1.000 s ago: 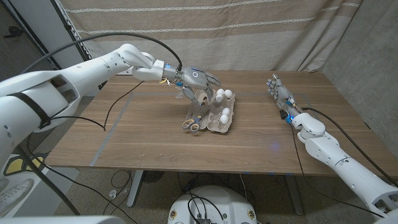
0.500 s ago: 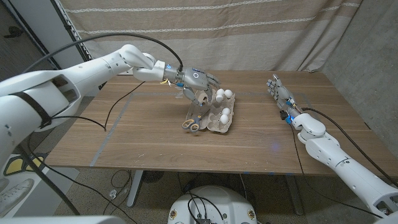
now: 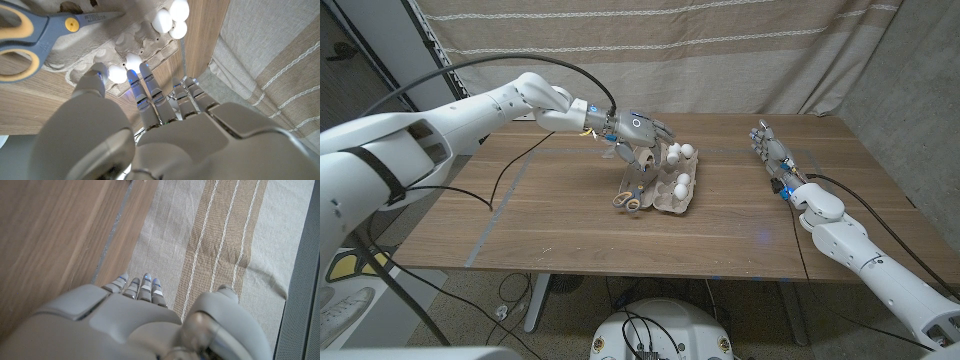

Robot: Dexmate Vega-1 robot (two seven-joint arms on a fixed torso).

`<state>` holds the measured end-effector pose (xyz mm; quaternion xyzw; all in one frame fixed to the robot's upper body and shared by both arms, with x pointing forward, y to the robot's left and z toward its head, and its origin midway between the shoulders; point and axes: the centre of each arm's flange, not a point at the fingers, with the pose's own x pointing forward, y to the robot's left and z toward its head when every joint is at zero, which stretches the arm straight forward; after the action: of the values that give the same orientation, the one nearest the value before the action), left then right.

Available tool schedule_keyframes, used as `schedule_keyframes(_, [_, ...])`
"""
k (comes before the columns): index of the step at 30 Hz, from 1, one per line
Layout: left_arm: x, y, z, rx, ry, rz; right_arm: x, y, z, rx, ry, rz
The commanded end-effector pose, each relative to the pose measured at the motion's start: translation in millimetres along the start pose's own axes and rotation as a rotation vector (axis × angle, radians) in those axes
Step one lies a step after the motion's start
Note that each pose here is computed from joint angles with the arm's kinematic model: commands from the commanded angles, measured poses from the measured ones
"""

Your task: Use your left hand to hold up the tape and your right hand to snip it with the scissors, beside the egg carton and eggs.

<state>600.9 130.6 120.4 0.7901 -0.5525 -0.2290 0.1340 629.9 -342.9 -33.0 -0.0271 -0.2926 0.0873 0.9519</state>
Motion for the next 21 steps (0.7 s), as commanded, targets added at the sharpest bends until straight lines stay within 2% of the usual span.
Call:
schedule_keyframes(1, [1.2,-1.8,1.4,0.004,-0.009,-0.014,-3.0,-0.1,0.6,-0.002,-0.003,0.000])
schedule_keyframes(21, [10.7,-0.3,2.6,0.050,-0.062,-0.042,-7.1,-1.1,0.0,0.001,-0.011,-0.008])
